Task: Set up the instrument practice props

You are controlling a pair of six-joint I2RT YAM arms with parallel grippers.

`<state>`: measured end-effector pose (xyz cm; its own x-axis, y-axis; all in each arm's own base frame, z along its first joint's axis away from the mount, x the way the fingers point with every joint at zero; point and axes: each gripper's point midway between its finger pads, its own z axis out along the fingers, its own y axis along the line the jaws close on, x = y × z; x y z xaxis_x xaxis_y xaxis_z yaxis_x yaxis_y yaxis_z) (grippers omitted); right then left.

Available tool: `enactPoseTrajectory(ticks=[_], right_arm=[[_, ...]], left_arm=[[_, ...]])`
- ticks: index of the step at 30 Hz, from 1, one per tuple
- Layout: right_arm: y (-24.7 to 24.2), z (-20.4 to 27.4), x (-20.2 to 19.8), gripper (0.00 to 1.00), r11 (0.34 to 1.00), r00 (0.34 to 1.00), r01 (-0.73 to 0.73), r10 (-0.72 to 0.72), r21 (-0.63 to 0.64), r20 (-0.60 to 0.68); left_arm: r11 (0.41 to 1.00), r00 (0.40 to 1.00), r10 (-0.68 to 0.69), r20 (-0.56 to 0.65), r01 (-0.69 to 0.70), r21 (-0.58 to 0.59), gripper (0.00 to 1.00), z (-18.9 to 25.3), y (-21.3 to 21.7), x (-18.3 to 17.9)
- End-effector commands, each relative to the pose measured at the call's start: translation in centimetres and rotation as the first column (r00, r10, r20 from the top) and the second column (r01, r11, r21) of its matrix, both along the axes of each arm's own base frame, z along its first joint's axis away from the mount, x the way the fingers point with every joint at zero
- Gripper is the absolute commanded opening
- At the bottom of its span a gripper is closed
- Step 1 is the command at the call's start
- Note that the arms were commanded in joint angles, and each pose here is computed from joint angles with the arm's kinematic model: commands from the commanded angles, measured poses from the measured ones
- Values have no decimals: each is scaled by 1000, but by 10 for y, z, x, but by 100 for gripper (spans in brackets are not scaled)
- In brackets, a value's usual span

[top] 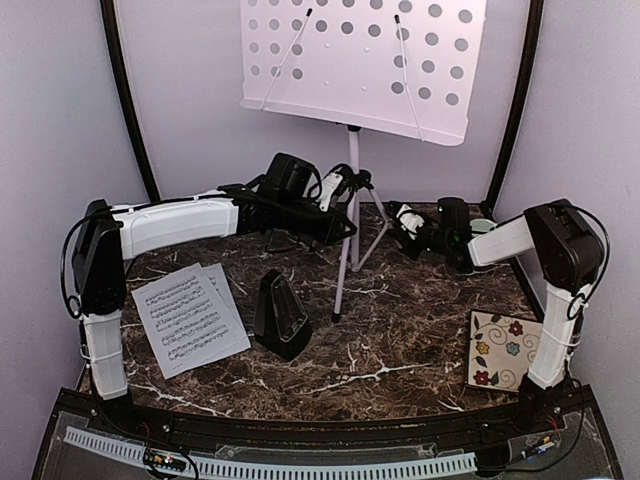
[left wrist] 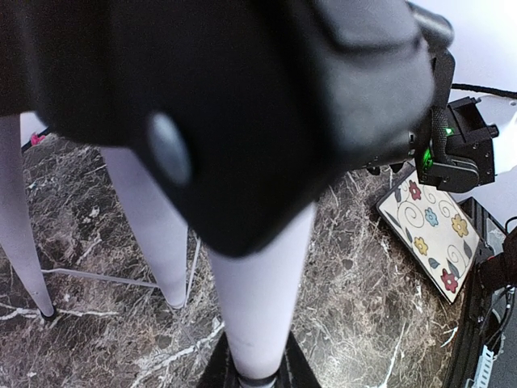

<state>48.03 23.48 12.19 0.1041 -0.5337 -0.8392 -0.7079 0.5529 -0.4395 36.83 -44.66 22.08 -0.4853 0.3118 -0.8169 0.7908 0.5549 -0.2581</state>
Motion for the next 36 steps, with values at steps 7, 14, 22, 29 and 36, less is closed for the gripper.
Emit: enactPoseTrajectory(ticks=[7,14,22,29,36], right_arm=[[-112,-3,54,0,919,919,394,-394,-8,-23],[-101,-7,54,0,930,930,366,-367,-28,-30],[-93,-11,48,24,941,940,337,-339,-36,-37],[-86,6,32,57,948,948,319,-319,-23,-16],[-77,30,2,81,949,949,315,-315,-5,-14]], left_arm=[[998,994,-63,-85,63,-1,0,17,11,-35],[996,995,-82,-64,83,21,4,8,5,-29],[996,995,-90,-52,91,16,15,8,1,-26],[994,992,-108,-70,109,0,32,5,-2,-29],[991,991,-129,-41,128,-34,51,19,10,-37]])
